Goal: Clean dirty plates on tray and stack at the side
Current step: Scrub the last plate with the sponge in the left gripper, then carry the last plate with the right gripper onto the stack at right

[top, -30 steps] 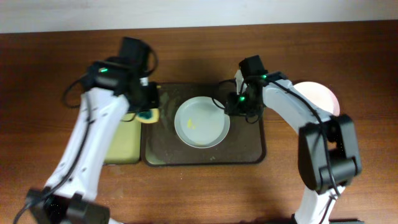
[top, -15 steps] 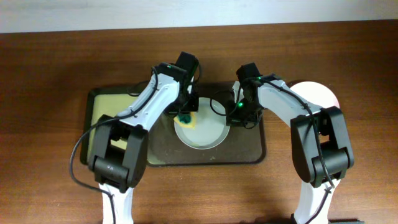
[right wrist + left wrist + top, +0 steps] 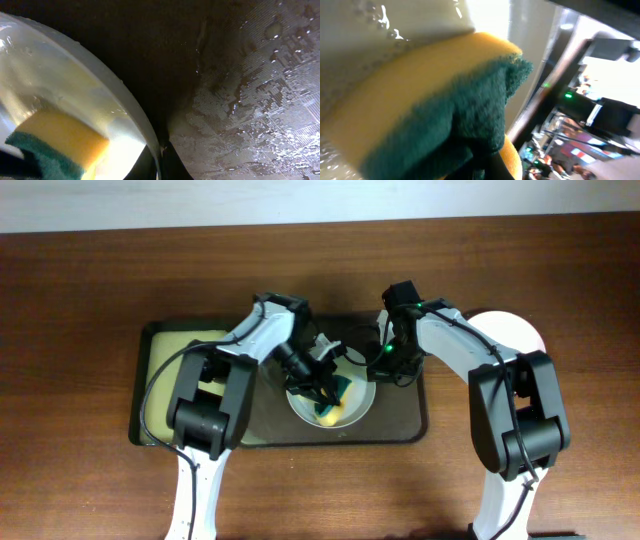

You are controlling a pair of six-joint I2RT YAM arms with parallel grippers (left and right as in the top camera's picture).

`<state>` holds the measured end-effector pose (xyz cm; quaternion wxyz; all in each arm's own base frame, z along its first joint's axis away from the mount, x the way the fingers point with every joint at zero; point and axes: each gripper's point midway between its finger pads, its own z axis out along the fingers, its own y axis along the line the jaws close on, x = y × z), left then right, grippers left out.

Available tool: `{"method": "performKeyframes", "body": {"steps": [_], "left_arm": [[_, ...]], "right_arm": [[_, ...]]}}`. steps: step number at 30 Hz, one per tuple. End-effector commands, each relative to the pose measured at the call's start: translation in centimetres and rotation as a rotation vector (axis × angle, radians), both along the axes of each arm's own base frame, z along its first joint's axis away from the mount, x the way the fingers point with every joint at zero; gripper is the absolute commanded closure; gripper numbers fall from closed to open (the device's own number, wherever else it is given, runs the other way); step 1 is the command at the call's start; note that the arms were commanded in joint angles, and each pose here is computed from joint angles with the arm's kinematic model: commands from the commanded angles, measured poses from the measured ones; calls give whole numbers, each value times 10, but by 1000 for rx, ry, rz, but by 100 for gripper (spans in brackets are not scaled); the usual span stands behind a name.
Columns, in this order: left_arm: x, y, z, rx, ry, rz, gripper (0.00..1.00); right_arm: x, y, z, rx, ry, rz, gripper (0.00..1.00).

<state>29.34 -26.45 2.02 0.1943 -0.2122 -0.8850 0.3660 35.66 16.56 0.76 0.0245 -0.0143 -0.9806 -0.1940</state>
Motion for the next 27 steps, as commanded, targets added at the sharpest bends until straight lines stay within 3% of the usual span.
{"method": "performKeyframes", "body": {"steps": [1,2,4,7,9,11,12,14,15,16,17,18,20,22,24,26,27], "left_arm": [[23,18,61,-166,-113,72,100],[34,34,71,-96,-174,105,100],[65,92,99,239,-400,247,100],[81,146,132,564,-564,471,100],[76,203,136,884,-581,628,100],[64,246,164,1054,-620,776,100],[61,252,179,1056,-653,822,100],[41,269,237,1031,-800,950,100],[28,290,264,1108,-890,995,100],[6,316,294,1215,-970,1101,100],[-18,334,311,1256,-982,1218,100],[-26,338,313,1250,-970,1237,100],[-48,353,306,1202,-845,1312,100],[-60,364,298,1247,-775,1319,100],[-60,366,283,1269,-738,1302,100],[-58,366,269,1284,-719,1282,100],[-53,366,258,1281,-714,1280,100]], "right_arm": [[2,13,3,49,-1,-2,95],[2,13,3,49,-1,-2,95],[2,13,3,49,-2,-2,95],[2,13,3,49,-2,-2,94],[1,12,2,43,1,7,51],[-3,-3,-5,-64,5,8,44],[-6,-6,-8,-95,8,15,45],[-18,8,-19,-96,3,60,76],[-21,12,-23,-108,-6,77,89],[-22,14,-24,-137,-19,91,96],[-18,15,-19,-136,-25,85,96],[-14,17,-10,-135,-27,83,96],[20,31,47,-121,-101,83,96],[52,45,94,-154,-250,94,96],[67,82,128,-146,-403,139,96],[63,115,134,-167,-492,192,96],[56,146,141,-241,-613,239,96]]}}
